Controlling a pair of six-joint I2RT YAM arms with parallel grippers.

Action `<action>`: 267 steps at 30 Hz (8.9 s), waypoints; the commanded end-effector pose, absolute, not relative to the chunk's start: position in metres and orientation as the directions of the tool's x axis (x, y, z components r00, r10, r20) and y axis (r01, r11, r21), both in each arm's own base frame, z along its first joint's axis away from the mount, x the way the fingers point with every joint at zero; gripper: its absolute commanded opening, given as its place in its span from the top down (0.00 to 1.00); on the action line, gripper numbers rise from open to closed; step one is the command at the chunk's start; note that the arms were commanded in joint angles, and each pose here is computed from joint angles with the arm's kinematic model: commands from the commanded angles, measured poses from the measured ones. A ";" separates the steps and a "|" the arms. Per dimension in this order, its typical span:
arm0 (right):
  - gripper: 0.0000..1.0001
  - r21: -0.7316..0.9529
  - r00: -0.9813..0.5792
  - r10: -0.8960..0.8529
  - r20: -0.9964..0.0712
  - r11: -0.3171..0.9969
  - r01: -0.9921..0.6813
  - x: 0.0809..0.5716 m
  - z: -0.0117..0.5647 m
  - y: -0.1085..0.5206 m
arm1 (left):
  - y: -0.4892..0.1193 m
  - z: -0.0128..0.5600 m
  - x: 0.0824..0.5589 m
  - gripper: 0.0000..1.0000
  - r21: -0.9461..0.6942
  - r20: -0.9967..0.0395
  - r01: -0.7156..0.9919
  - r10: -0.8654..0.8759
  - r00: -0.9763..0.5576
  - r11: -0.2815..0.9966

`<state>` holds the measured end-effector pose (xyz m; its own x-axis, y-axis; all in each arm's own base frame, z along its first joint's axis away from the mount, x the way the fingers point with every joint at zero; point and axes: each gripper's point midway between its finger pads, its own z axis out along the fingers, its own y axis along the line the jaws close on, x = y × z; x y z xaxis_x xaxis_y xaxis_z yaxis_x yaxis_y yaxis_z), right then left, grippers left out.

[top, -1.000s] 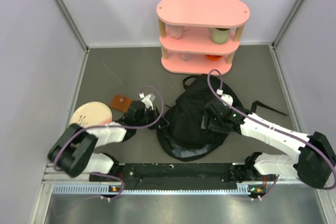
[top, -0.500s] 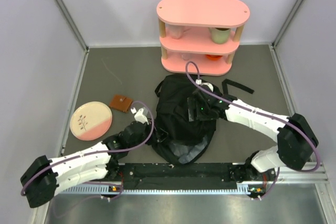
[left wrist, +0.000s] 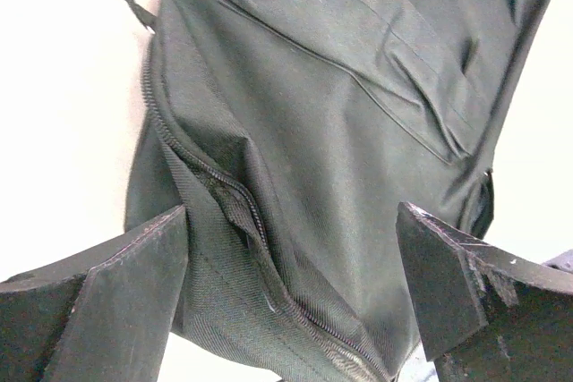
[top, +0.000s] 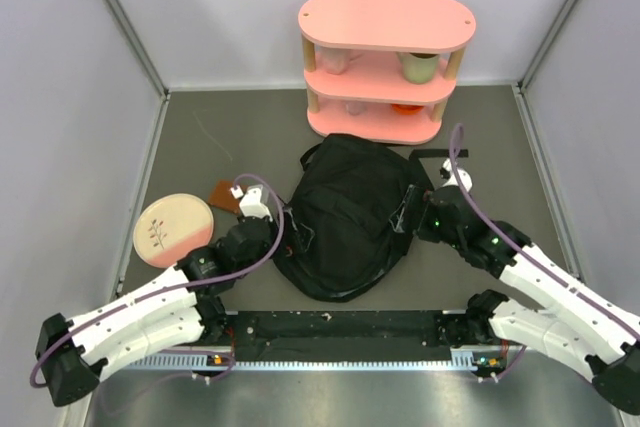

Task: Pack the student bag
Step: Zip the student bag at the center of the board.

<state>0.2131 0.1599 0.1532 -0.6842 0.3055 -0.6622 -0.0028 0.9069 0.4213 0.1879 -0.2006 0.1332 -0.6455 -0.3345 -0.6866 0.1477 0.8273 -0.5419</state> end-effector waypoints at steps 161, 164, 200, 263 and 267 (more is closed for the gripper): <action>0.22 0.746 -0.757 0.604 -0.248 0.618 0.248 0.193 0.087 0.157 | -0.270 0.083 0.220 0.30 -0.576 -0.556 0.291 -0.105 -0.825 0.764; 0.32 0.754 -0.756 0.598 -0.265 0.617 0.224 0.208 0.094 0.163 | -0.272 0.079 0.212 0.55 -0.611 -0.521 0.271 -0.120 -0.845 0.744; 0.32 0.764 -0.847 0.181 -0.501 0.553 -0.333 0.123 0.166 0.205 | -0.290 0.092 0.195 0.79 -0.711 -0.467 0.224 -0.209 -0.859 0.667; 0.48 0.529 -0.841 0.186 -0.509 0.838 -0.135 0.169 0.057 0.277 | -0.293 0.055 0.188 0.41 -0.698 -0.391 0.175 -0.166 -0.905 0.694; 0.51 0.508 -0.846 0.147 -0.512 0.847 -0.161 0.173 0.057 0.285 | -0.295 0.054 0.188 0.41 -0.699 -0.388 0.176 -0.160 -0.908 0.693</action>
